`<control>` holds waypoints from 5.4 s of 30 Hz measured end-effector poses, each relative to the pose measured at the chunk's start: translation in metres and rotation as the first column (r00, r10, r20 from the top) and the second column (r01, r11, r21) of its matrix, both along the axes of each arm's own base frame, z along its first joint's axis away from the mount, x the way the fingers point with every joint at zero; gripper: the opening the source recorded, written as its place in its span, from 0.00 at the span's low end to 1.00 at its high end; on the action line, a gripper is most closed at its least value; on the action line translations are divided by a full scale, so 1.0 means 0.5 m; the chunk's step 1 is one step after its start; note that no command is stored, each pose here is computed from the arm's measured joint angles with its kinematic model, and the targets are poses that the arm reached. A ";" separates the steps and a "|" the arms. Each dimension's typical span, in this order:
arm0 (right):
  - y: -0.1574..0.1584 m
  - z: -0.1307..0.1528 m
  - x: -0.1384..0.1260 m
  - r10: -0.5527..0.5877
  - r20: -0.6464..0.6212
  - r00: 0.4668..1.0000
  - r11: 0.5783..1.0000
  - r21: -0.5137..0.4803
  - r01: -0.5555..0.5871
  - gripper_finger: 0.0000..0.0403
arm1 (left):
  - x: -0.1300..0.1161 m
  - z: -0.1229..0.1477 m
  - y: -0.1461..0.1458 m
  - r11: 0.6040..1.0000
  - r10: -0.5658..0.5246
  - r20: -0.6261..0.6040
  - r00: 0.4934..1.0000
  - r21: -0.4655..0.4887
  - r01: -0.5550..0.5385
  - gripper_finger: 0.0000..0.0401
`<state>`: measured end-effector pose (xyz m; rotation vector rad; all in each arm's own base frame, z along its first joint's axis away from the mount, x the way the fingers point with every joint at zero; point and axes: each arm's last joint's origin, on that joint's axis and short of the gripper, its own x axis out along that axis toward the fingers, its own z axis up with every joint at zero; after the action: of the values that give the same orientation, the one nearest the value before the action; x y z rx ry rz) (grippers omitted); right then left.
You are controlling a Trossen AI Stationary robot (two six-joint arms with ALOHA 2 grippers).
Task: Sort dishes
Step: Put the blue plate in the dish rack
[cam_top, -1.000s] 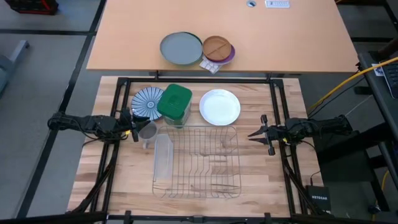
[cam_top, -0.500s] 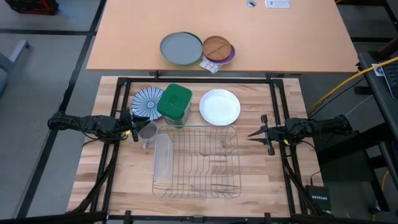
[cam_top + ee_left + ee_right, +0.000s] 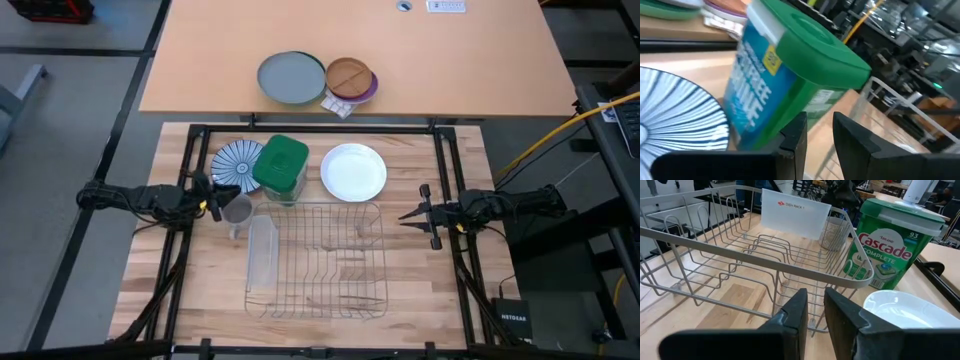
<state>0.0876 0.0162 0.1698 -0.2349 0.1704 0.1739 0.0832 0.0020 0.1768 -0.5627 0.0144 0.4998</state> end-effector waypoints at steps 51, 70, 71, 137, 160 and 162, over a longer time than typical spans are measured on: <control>-0.013 0.046 0.004 -0.269 0.196 0.943 0.945 0.244 0.219 0.17 | 0.008 0.311 0.093 0.958 0.280 -0.736 0.616 0.167 -0.235 0.21; -0.013 0.046 0.004 -0.267 0.194 0.944 0.945 0.243 0.218 0.17 | 0.099 0.181 0.226 0.945 -0.303 -0.951 0.068 -0.291 0.151 0.21; -0.013 0.045 0.004 -0.267 0.193 0.944 0.945 0.242 0.218 0.17 | 0.103 0.176 0.229 0.936 -0.314 -0.948 0.041 -0.303 0.178 0.21; -0.013 0.044 0.004 -0.266 0.188 0.946 0.946 0.240 0.219 0.17 | 0.102 -0.020 0.497 0.900 -0.173 -0.956 0.236 -0.251 -0.356 0.51; -0.013 0.041 0.004 -0.265 0.172 0.949 0.947 0.232 0.223 0.17 | 0.079 -0.008 0.532 0.920 -0.077 -0.945 0.318 -0.190 -0.343 0.59; -0.013 0.038 0.004 -0.264 0.160 0.951 0.948 0.227 0.225 0.17 | 0.072 -0.009 0.536 0.915 -0.101 -0.925 0.366 -0.231 -0.330 0.59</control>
<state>0.0895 0.0097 0.1889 -0.0207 -0.0088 -0.0802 0.1191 0.2698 0.1725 -0.5960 1.2439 0.9330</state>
